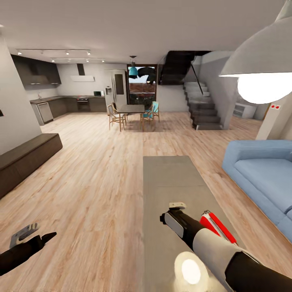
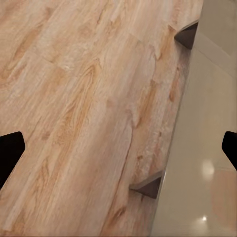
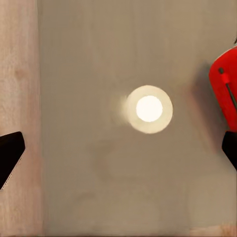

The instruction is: Turn on the radio receiver that's on the table in the living room.

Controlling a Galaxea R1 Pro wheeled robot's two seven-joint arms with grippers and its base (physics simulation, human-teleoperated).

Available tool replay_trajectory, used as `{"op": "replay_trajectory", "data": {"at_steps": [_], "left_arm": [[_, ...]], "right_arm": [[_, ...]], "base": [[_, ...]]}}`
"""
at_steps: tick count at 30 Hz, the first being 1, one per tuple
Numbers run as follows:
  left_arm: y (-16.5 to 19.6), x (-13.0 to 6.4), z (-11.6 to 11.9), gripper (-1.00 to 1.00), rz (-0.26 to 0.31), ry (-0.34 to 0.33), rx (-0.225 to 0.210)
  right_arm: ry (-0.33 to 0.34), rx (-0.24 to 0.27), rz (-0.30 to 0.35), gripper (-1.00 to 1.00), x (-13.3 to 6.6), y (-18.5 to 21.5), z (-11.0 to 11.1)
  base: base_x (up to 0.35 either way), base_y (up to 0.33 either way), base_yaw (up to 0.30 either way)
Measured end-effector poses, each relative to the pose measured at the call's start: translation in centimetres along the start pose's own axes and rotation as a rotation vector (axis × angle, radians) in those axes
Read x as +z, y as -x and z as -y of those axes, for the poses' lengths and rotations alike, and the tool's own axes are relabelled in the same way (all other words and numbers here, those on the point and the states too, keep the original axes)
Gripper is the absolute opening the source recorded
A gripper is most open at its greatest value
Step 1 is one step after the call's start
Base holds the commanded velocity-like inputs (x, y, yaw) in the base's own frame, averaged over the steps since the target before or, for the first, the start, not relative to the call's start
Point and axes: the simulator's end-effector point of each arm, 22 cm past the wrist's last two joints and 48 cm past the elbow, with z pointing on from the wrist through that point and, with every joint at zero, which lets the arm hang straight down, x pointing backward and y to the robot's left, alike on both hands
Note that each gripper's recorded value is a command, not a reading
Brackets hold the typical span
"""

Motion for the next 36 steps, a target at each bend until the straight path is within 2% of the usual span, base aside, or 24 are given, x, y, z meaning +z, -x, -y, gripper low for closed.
{"op": "replay_trajectory", "data": {"at_steps": [13, 18, 21, 23, 25, 27, 29, 33, 36], "left_arm": [[-0.4, 0.4, 0.8, 1.00, -0.006, -0.014, 0.008], [-0.7, 0.7, 1.2, 1.00, -0.019, -0.019, 0.017], [-1.3, 0.9, 0.5, 1.00, -0.041, 0.013, 0.032], [-2.8, 1.1, -1.5, 1.00, -0.103, 0.102, 0.079], [-3.3, 1.2, -2.2, 1.00, -0.134, 0.146, 0.118], [-3.7, 1.3, -2.6, 1.00, -0.159, 0.180, 0.158], [-3.7, 1.4, -2.7, 1.00, -0.158, 0.187, 0.183], [-2.9, 1.5, -2.6, 1.00, -0.128, 0.184, 0.236], [-2.5, 1.4, -2.8, 1.00, -0.117, 0.189, 0.246]], "right_arm": [[-0.001, -0.001, -0.001, 1.00, 0.0, 0.0, 0.0], [-0.001, -0.001, -0.001, 1.00, 0.0, -0.1, 0.0], [-0.003, 0.000, -0.003, 1.00, 0.1, -0.1, 0.1], [-0.019, 0.000, -0.007, 1.00, 0.2, -0.3, 0.6], [-0.050, -0.002, -0.008, 1.00, 0.2, -0.3, 1.5], [-0.116, -0.002, -0.009, 1.00, 0.2, -0.4, 3.2], [-0.157, -0.001, -0.010, 1.00, 0.2, -0.4, 4.3], [-0.198, 0.000, -0.011, 1.00, 0.2, -0.5, 5.6], [-0.237, 0.004, -0.015, 1.00, 0.3, -0.6, 7.3]], "base": [[-0.118, 0.325, 0.000], [-0.061, 0.088, 0.000], [-0.010, 0.015, 0.000], [-0.003, 0.004, 0.000], [-0.001, 0.002, 0.000], [0.000, 0.000, 0.000], [0.000, 0.000, 0.000], [0.000, 0.000, 0.000], [0.000, 0.000, 0.000]]}}
